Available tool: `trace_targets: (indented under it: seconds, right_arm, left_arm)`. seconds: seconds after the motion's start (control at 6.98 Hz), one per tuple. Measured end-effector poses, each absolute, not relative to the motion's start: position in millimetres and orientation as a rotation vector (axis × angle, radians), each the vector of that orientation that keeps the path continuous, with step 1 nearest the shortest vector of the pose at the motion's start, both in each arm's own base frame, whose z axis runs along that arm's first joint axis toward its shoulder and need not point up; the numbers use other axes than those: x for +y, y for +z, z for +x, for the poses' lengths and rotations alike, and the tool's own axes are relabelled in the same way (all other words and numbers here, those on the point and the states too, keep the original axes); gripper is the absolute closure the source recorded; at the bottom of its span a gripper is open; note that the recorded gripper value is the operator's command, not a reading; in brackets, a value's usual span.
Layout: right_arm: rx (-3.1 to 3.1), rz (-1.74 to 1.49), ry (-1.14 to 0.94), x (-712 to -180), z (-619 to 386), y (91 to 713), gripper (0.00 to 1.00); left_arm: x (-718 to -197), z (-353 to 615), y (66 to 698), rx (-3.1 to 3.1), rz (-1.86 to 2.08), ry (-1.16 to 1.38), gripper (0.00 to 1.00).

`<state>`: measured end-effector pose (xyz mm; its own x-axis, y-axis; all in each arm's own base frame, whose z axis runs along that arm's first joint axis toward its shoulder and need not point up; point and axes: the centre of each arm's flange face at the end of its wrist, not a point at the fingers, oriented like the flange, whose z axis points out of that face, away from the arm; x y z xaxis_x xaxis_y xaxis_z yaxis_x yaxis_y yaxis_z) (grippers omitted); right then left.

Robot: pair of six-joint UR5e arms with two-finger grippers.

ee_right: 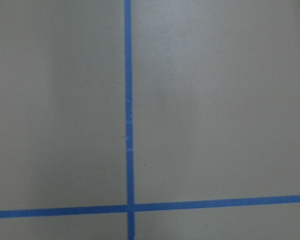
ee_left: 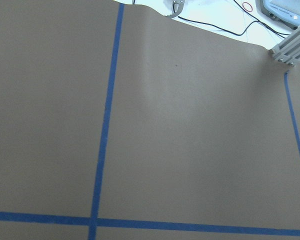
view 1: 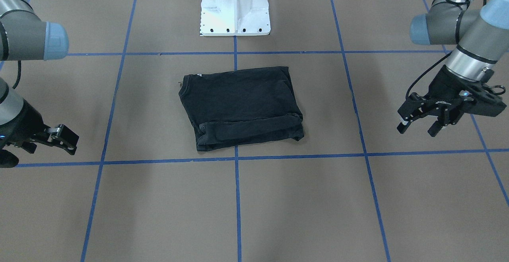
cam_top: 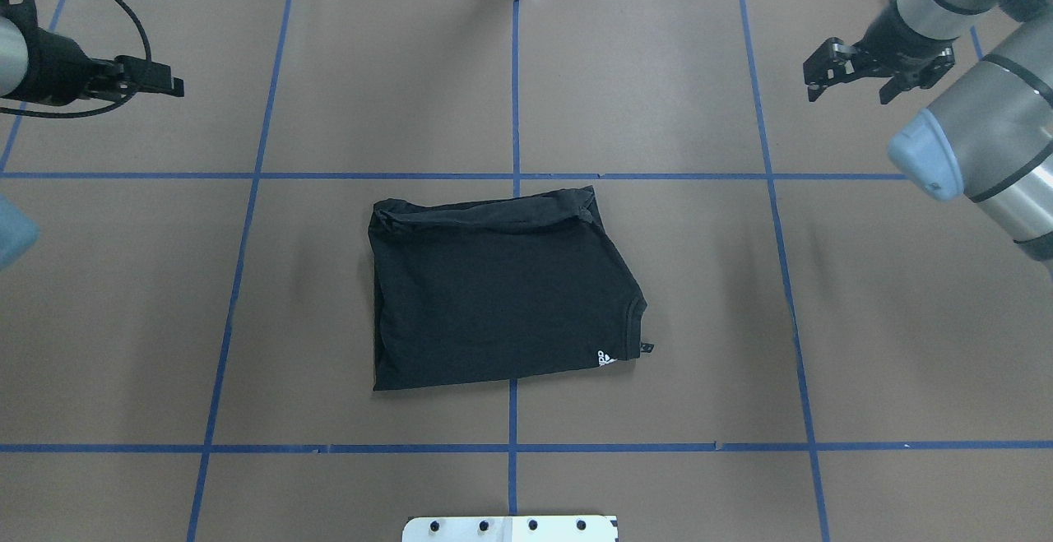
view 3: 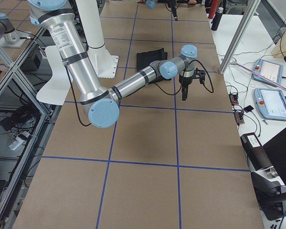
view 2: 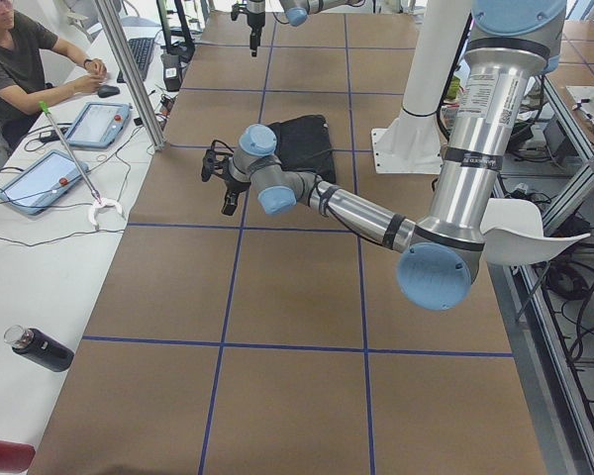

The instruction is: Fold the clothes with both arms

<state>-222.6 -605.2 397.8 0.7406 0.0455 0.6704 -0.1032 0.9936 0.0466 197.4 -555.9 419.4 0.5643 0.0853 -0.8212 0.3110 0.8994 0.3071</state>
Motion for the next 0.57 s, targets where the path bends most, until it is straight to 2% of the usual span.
trace_targets:
  seconds: [0.57]
  right_arm:
    - [-0.723, 0.058, -0.040, -587.7, -173.6, 468.1, 0.00]
  left_arm:
    - [-567.4, 129.9, 481.1, 0.841, 0.527, 0.044, 0.00]
